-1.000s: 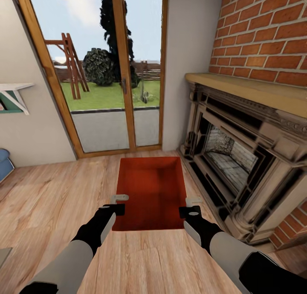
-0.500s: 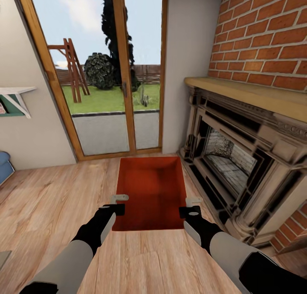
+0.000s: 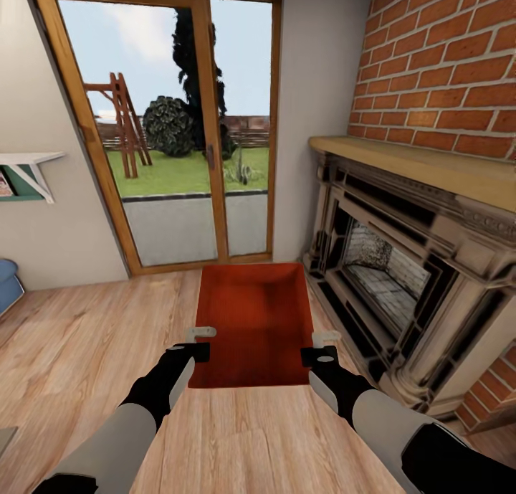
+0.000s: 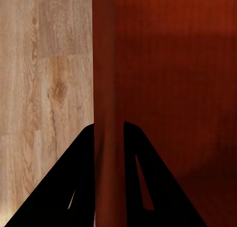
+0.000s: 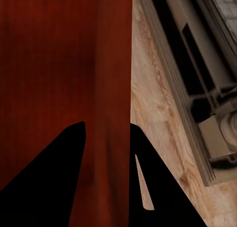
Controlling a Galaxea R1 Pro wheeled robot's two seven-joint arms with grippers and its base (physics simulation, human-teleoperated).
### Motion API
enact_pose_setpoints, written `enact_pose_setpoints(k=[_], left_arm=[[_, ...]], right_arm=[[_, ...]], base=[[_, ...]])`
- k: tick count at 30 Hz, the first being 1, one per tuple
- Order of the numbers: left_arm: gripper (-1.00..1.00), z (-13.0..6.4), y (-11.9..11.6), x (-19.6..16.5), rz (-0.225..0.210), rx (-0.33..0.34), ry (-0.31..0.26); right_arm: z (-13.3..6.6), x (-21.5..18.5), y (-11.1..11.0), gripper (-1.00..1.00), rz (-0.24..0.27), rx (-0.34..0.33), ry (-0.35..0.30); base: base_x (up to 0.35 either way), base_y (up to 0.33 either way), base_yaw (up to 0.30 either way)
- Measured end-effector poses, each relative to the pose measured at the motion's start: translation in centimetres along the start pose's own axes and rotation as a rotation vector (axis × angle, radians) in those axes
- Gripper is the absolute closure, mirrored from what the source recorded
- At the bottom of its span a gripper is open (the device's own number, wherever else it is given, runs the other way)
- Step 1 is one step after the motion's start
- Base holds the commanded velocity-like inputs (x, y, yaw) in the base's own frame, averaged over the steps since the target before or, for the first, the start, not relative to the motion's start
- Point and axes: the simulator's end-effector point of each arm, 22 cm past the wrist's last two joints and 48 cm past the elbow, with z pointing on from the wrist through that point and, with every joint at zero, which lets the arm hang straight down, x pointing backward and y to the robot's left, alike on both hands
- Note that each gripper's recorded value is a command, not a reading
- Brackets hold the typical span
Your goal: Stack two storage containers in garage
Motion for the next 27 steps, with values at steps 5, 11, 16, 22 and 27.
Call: enact_pose_setpoints(k=[5, 11, 16, 22, 27], left_arm=[[1.00, -0.3, 0.0, -0.4, 0.000, 0.000, -0.008], [1.00, -0.6, 0.0, -0.9, 0.000, 0.000, -0.018], [1.00, -0.9, 0.0, -1.4, 0.000, 0.000, -0.027], [1.00, -1.3, 0.0, -1.9, 0.000, 0.001, -0.038], [1.00, -1.6, 0.0, -2.3, -0.001, 0.001, -0.046]], right_arm=[[-0.2, -0.4, -0.1, 1.00, 0.001, 0.001, -0.008], [-0.5, -1.0, -0.2, 1.00, 0.002, 0.001, -0.018], [-0.8, -1.5, -0.3, 1.00, 0.004, 0.002, -0.027], [-1.1, -2.0, -0.4, 1.00, 0.005, 0.003, -0.037], [-1.3, -2.5, -0.4, 1.00, 0.006, 0.003, -0.046]], base=[[0.000, 0.000, 0.000], [0.000, 0.000, 0.000], [0.000, 0.000, 0.000], [0.000, 0.000, 0.000], [0.000, 0.000, 0.000]])
